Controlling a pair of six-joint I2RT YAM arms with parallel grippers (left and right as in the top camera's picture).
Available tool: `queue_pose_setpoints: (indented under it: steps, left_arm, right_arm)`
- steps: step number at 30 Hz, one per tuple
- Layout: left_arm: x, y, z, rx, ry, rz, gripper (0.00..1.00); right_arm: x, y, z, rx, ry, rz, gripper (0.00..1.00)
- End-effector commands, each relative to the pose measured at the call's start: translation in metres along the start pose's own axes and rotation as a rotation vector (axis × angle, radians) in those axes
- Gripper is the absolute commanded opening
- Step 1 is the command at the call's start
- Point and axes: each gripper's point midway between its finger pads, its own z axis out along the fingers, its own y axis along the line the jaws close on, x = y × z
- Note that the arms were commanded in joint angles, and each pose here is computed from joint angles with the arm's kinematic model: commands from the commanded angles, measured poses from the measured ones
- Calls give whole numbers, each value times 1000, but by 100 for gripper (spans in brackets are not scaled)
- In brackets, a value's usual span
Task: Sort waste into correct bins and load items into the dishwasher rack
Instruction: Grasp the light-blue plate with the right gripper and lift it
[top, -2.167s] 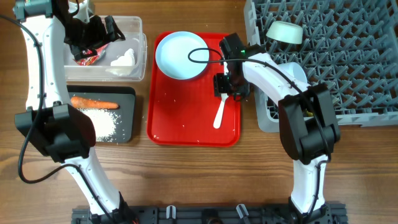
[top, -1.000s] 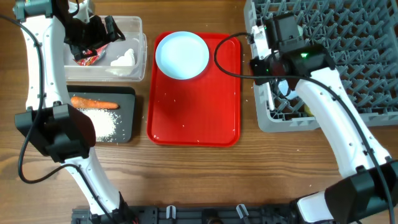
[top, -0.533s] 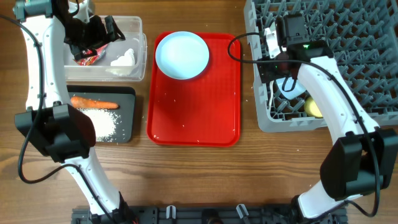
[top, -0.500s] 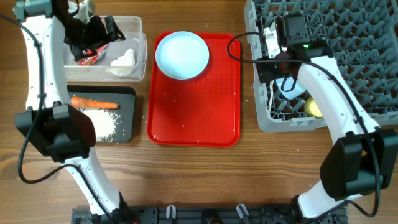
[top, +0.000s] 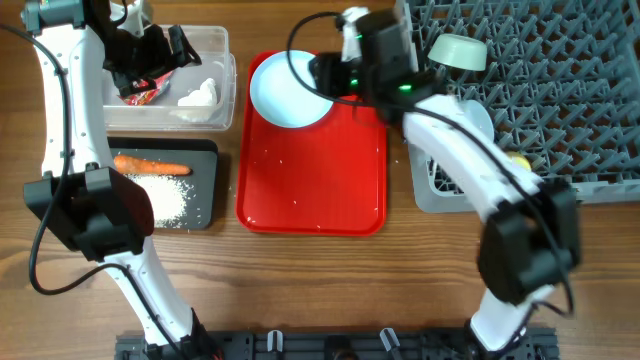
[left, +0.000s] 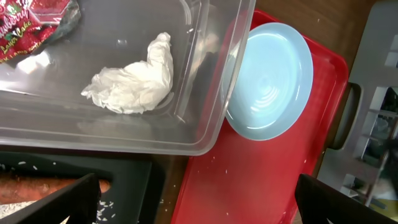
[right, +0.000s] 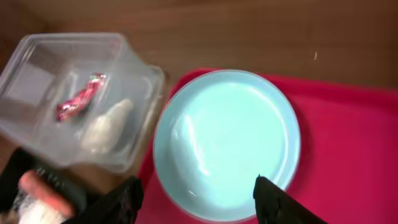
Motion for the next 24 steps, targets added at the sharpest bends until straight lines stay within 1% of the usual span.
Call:
queue_pose_setpoints:
  steps: [1, 2, 5, 9, 13, 16, 17, 19, 20, 24]
  left_arm:
    - [-1, -1, -9, 3, -22, -8, 100]
    - [-1, -1, -9, 3, -22, -8, 100]
    - [-1, -1, -9, 3, -22, -8, 100]
    - [-1, -1, -9, 3, -22, -8, 100]
    - [-1, -1, -9, 3, -22, -8, 100]
    - [-1, -1, -9, 3, -22, -8, 100]
    - [-1, -1, -9, 3, -22, -8, 100]
    - [-1, -1, -9, 3, -22, -8, 100]
    - [-1, -1, -9, 3, -22, -8, 100]
    - [-1, -1, -9, 3, -22, -8, 100]
  right_arm:
    - [56, -39, 62, 93, 111, 230, 60]
    - [66, -46, 69, 110, 133, 255, 59]
    - [65, -52, 70, 127, 125, 264, 56]
    - [79, -63, 80, 174, 137, 362, 43]
    - [100, -66, 87, 179, 200, 434, 31]
    - [115, -61, 87, 196, 242, 474, 28]
    - [119, -57, 89, 195, 250, 475, 24]
    - [121, -54, 89, 191, 259, 493, 7]
    - [123, -52, 89, 179, 273, 496, 4]
    - [128, -50, 83, 111, 344, 512, 4]
